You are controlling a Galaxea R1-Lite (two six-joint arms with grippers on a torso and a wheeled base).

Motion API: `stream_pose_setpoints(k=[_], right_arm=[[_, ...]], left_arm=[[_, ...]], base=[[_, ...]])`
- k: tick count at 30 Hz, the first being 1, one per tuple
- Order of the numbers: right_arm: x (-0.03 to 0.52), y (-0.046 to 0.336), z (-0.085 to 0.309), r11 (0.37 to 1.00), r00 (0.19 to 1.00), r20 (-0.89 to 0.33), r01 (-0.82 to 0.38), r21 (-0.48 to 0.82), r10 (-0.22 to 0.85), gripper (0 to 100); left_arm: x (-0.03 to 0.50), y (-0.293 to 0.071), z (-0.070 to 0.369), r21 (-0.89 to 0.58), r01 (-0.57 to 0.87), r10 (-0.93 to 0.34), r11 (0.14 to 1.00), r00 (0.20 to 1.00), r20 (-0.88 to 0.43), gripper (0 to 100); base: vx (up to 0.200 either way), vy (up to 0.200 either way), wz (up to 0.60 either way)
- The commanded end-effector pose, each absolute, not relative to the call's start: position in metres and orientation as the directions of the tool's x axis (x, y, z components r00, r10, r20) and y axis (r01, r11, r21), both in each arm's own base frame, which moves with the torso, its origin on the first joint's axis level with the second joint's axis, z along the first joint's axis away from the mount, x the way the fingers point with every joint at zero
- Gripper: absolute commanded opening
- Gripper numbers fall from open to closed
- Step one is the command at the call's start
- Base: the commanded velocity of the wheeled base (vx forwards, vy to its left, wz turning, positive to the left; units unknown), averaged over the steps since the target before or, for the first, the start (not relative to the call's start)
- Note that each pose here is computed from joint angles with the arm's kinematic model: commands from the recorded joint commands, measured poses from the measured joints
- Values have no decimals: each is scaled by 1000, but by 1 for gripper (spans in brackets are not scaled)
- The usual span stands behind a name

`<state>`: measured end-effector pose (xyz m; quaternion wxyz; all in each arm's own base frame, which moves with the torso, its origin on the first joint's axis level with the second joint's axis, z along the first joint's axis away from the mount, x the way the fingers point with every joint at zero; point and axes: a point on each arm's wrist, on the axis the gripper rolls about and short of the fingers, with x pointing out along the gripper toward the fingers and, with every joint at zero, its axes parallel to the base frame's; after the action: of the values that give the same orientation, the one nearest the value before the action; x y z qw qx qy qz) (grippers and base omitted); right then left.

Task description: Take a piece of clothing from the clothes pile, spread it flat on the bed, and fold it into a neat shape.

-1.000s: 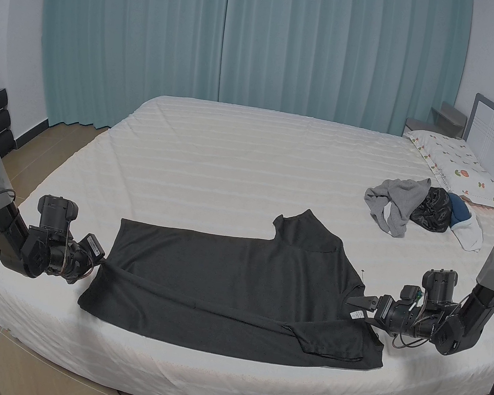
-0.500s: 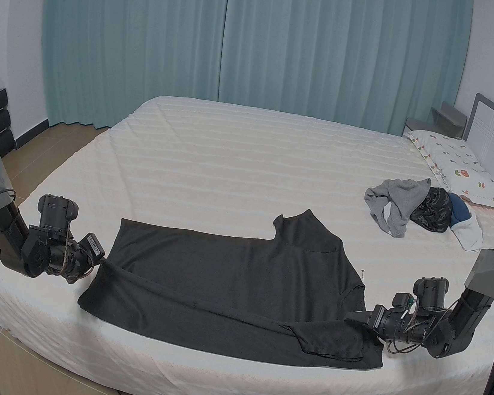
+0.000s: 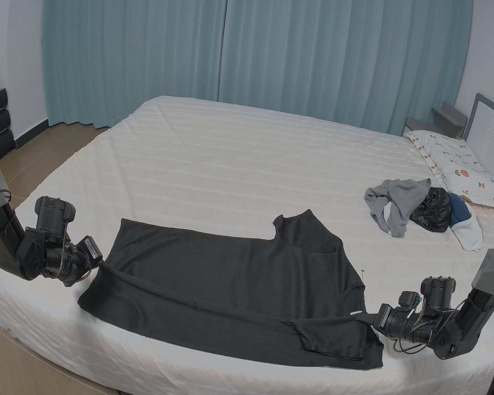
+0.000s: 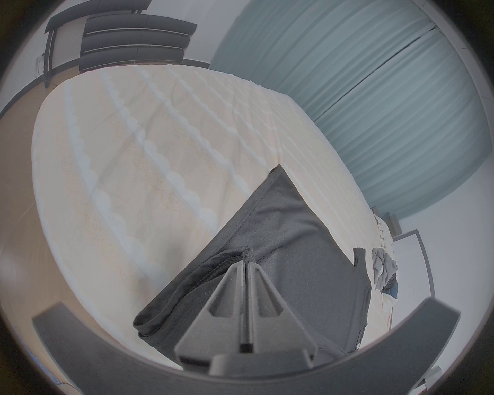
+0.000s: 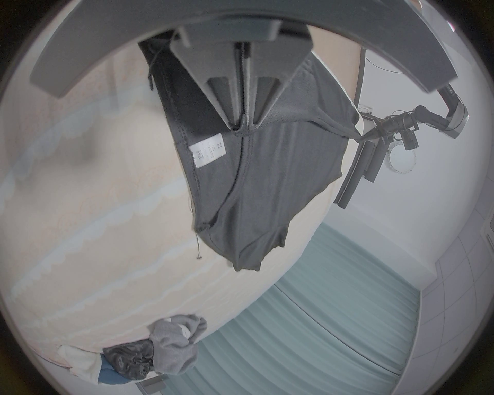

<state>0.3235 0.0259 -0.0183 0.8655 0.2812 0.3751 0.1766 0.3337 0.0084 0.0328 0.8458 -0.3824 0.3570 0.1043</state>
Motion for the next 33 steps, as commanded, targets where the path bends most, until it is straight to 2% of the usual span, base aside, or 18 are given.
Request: stream_pose_setpoints(k=[1,14,21,25,33], right_arm=[[315,24,7,771,696,-499,-122,625,516,0],[276,20,38,740,750,-408,-157,654,520,0],[255,18,45,732,747,-399,-169,661,532,0],[239,18,50,729,741,-401,-172,663,539,0],[223,17,52,731,733,-415,-162,663,539,0]], left_arm=[[328,10,39,-570,-454,-79,685,731,-678,0],[296,10,64,-573,-443,-65,689,750,-658,0],[279,9,74,-563,-450,-66,693,739,-671,0],[260,9,72,-524,-472,-66,709,695,-716,0],[247,8,67,-502,-484,-67,717,668,-741,0]], base=[[0,0,0],[0,0,0],[0,0,0],[0,0,0],[0,0,0]])
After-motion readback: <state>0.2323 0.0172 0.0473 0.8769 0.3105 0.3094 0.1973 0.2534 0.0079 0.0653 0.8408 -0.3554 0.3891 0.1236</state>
